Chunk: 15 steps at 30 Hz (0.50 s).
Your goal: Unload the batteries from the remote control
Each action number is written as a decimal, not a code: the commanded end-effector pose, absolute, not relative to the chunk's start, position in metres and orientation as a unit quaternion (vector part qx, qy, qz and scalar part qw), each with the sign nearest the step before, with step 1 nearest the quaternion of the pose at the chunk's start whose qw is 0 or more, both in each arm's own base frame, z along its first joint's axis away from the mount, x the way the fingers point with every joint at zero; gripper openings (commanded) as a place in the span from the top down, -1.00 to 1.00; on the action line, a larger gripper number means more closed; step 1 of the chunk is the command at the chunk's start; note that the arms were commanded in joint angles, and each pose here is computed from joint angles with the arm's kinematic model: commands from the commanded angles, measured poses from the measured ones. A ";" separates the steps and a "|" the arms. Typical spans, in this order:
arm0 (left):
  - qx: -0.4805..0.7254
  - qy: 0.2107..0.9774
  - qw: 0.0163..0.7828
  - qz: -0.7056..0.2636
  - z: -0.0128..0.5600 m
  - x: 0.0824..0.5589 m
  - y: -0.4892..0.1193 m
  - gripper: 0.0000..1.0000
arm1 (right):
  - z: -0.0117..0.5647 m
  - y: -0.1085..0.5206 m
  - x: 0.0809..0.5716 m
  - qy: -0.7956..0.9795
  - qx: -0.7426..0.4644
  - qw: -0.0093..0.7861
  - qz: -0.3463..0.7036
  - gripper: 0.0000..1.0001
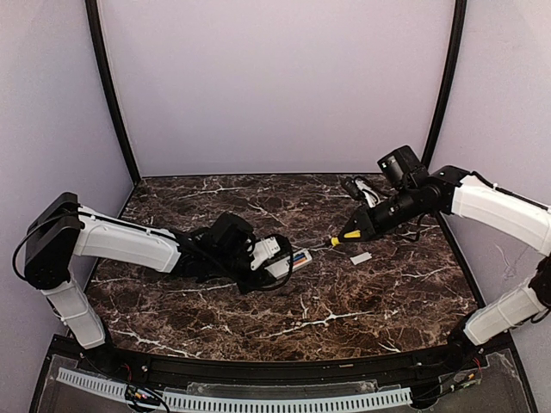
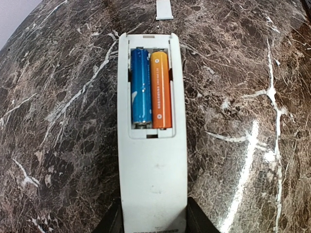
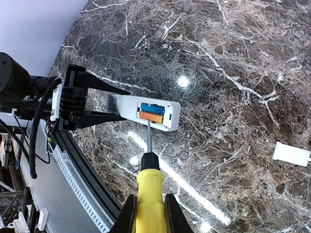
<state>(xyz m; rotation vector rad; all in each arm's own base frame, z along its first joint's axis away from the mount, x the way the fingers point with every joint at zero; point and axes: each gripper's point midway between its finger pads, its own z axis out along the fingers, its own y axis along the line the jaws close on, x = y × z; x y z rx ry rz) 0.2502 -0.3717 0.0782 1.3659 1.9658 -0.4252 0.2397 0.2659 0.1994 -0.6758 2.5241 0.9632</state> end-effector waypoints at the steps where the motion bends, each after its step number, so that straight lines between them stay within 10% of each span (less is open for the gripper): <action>1: 0.547 0.745 0.340 -0.173 0.080 0.244 -0.381 0.90 | 0.199 0.275 0.237 0.889 -0.258 0.166 0.341 1.00; 15: 0.566 0.752 0.294 -0.168 0.062 0.225 -0.386 0.95 | 0.169 0.276 0.230 0.911 -0.250 0.121 0.305 1.00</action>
